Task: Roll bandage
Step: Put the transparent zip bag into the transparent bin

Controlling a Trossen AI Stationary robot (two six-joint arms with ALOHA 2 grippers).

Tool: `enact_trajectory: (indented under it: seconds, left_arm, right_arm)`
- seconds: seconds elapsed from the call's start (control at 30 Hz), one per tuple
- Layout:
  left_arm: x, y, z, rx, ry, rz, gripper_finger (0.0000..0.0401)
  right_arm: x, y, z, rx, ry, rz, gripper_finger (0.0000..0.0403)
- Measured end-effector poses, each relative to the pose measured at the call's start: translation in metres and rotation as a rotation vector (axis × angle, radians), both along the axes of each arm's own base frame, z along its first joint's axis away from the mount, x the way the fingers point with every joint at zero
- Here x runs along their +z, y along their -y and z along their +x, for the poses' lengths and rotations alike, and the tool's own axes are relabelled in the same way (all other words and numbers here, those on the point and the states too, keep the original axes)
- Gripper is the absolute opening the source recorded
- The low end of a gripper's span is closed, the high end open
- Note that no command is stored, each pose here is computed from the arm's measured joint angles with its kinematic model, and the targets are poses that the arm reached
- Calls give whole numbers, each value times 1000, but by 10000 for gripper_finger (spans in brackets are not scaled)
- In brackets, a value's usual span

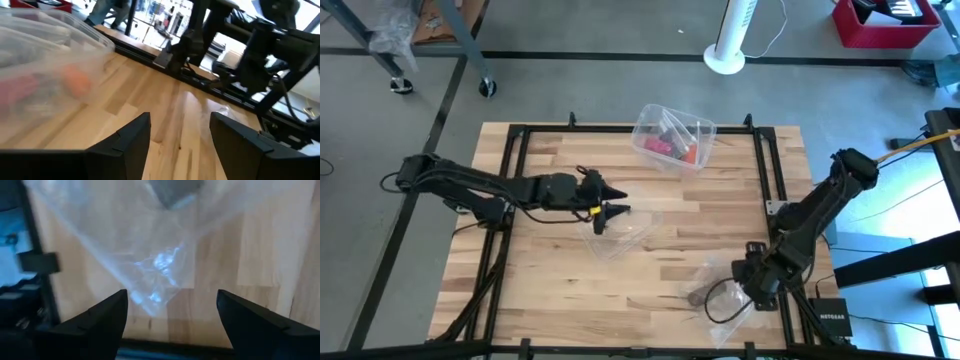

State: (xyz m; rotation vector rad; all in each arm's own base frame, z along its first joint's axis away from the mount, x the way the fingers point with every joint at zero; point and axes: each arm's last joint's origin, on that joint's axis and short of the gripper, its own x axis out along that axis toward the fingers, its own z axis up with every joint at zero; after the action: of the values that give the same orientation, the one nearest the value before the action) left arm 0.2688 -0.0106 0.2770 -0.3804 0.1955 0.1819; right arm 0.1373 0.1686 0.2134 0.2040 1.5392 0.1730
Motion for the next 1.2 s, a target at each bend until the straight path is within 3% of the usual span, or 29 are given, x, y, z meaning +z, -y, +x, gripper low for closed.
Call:
enact_trajectory:
  seconds: [0.2,0.37,0.5,0.63,0.77,0.83,0.9,1.03,1.2]
  left_arm:
    - [-6,5,8,-14,13,-2,196]
    - [-6,8,8,-21,16,-20,196]
    - [-6,8,8,-20,13,-29,196]
    - [-6,9,8,-22,14,-36,196]
    - [-6,12,8,-32,19,-42,196]
    - [-5,16,8,-43,27,-51,196]
    - [-3,21,8,-66,42,-36,196]
    - [3,33,7,-122,102,25,196]
    - [7,39,6,-155,141,93,196]
  right_arm:
    - [-41,-1,-16,-63,2,33,303]
    - [-67,-2,-15,-146,60,200,295]
    - [-76,2,-18,-179,62,209,245]
    - [-78,2,-18,-198,71,215,161]
    - [-70,-8,-11,-160,139,348,46]
    - [-64,-15,-6,-132,208,436,14]
    - [-54,-20,-1,-137,261,497,17]
    - [-29,-28,8,-118,393,517,6]
    - [12,-26,23,-122,660,433,8]
